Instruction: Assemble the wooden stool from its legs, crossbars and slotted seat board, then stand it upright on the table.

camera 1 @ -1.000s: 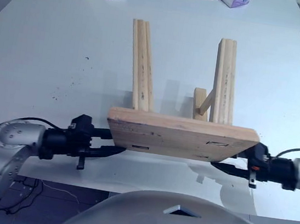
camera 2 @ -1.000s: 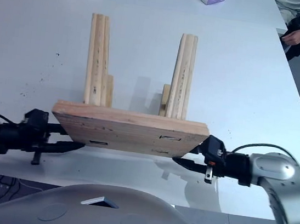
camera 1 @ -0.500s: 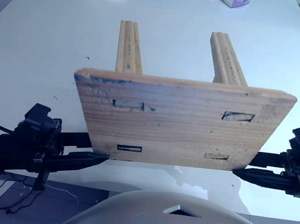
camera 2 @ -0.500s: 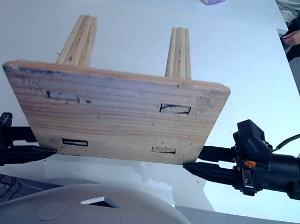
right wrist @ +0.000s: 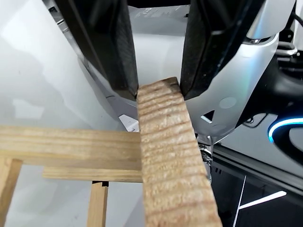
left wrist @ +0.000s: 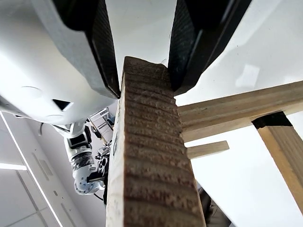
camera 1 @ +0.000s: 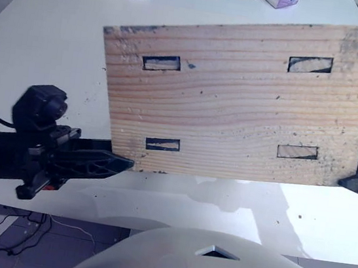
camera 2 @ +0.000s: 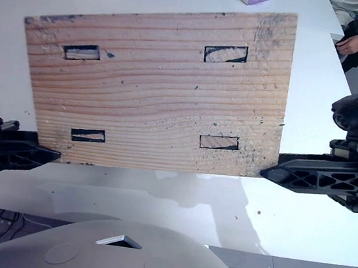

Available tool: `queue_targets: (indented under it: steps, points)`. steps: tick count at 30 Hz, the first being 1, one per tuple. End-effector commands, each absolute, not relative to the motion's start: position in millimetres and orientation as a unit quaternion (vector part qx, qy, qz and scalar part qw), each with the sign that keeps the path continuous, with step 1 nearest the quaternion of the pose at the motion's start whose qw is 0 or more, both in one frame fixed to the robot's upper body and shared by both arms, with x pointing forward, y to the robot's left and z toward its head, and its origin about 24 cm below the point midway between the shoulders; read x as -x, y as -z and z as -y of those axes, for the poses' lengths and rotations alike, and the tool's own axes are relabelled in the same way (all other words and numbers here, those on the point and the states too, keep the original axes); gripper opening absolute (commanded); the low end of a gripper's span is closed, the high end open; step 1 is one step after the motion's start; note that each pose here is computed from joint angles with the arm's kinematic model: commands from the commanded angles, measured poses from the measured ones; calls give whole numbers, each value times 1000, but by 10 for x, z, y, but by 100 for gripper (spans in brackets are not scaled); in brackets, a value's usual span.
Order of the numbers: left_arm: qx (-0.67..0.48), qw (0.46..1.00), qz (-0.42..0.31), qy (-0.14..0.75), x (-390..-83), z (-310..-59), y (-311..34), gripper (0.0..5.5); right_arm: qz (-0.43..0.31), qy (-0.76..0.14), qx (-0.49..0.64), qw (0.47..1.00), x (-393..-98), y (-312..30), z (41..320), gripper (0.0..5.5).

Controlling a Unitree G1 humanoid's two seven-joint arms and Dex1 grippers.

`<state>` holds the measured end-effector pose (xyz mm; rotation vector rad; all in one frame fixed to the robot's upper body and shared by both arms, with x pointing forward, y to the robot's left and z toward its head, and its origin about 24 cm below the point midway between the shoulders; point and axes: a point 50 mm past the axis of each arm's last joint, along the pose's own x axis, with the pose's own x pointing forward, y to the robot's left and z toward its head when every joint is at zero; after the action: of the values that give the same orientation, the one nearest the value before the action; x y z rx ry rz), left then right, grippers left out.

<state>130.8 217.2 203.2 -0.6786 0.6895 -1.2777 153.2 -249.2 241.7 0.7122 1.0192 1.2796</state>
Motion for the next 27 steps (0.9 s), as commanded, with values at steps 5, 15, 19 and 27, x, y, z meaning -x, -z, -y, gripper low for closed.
queue_targets:
  steps: [5,15,19,27]
  points:
    - [246,786,-379,423,-1687,-2339,-1884,150,-430,-571,-355,602,-1540,-2295,2461,143]
    - [237,805,-383,386,-1861,-2316,-1802,151,-433,-536,-394,608,-1600,-2095,2546,143]
    - [244,813,-371,377,-1934,-2267,-1756,151,-418,-527,-392,628,-1691,-2035,2552,143]
    - [279,838,-344,318,-2285,-2191,-1662,151,-369,-486,-378,697,-2148,-1848,2421,143]
